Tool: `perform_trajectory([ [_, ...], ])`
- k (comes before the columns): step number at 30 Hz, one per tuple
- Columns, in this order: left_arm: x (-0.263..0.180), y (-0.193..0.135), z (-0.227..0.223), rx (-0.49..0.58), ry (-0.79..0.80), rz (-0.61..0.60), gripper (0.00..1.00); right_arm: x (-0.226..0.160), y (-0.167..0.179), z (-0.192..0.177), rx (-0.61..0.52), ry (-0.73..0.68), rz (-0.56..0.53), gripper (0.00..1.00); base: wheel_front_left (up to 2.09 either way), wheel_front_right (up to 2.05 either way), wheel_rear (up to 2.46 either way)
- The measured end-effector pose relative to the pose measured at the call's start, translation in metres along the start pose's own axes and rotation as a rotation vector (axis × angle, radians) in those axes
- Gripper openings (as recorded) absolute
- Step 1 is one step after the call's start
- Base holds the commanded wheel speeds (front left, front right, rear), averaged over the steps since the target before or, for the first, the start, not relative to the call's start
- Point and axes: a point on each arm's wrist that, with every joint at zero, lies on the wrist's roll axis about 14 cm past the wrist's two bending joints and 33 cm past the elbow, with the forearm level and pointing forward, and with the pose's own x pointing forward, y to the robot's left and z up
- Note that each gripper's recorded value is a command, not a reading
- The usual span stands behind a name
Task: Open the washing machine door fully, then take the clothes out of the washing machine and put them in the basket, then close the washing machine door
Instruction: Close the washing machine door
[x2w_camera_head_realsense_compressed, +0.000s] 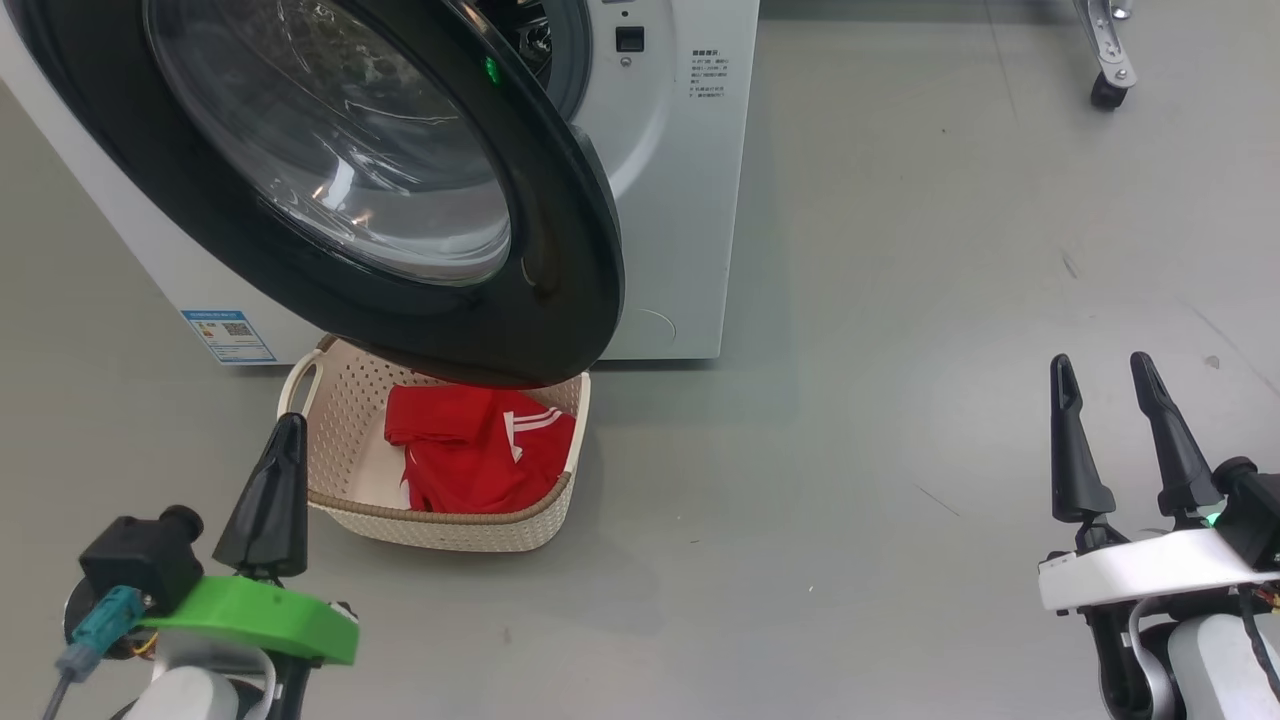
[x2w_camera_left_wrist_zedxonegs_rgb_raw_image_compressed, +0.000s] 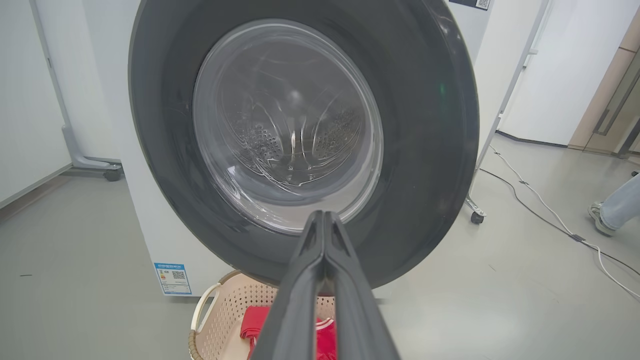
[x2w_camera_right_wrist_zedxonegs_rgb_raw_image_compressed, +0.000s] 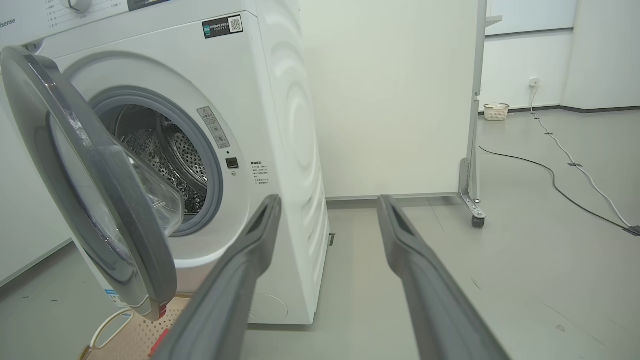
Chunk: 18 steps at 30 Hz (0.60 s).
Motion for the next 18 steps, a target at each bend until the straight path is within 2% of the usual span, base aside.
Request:
perform_trajectory([
  [2, -0.002, -0.004, -0.003, 0.026, 0.008, -0.014, 0.0, -0.001, 0.001, -0.002, 0.002, 0.006, 0.001, 1.0, 0.0, 0.0, 0.0],
  [4, -0.004, -0.005, -0.005, 0.034, 0.011, -0.013, 0.55, -0.001, 0.002, -0.002, 0.001, 0.007, 0.003, 1.0, 0.0, 0.0, 0.0],
  [5, -0.005, -0.007, -0.006, 0.035, 0.014, -0.014, 1.0, -0.001, 0.002, -0.002, 0.001, 0.007, 0.003, 1.0, 0.0, 0.0, 0.0],
  [9, -0.007, -0.011, -0.008, 0.03, 0.011, -0.007, 1.0, -0.001, 0.002, -0.002, -0.002, 0.007, 0.006, 1.0, 0.0, 0.0, 0.0],
  [13, -0.006, -0.015, -0.003, 0.088, -0.006, -0.024, 1.0, -0.001, 0.003, -0.003, -0.001, 0.009, 0.008, 1.0, 0.0, 0.0, 0.0],
  [18, -0.005, -0.018, 0.001, 0.084, -0.028, -0.018, 1.0, -0.001, 0.003, -0.004, 0.001, 0.01, 0.009, 1.0, 0.0, 0.0, 0.0],
])
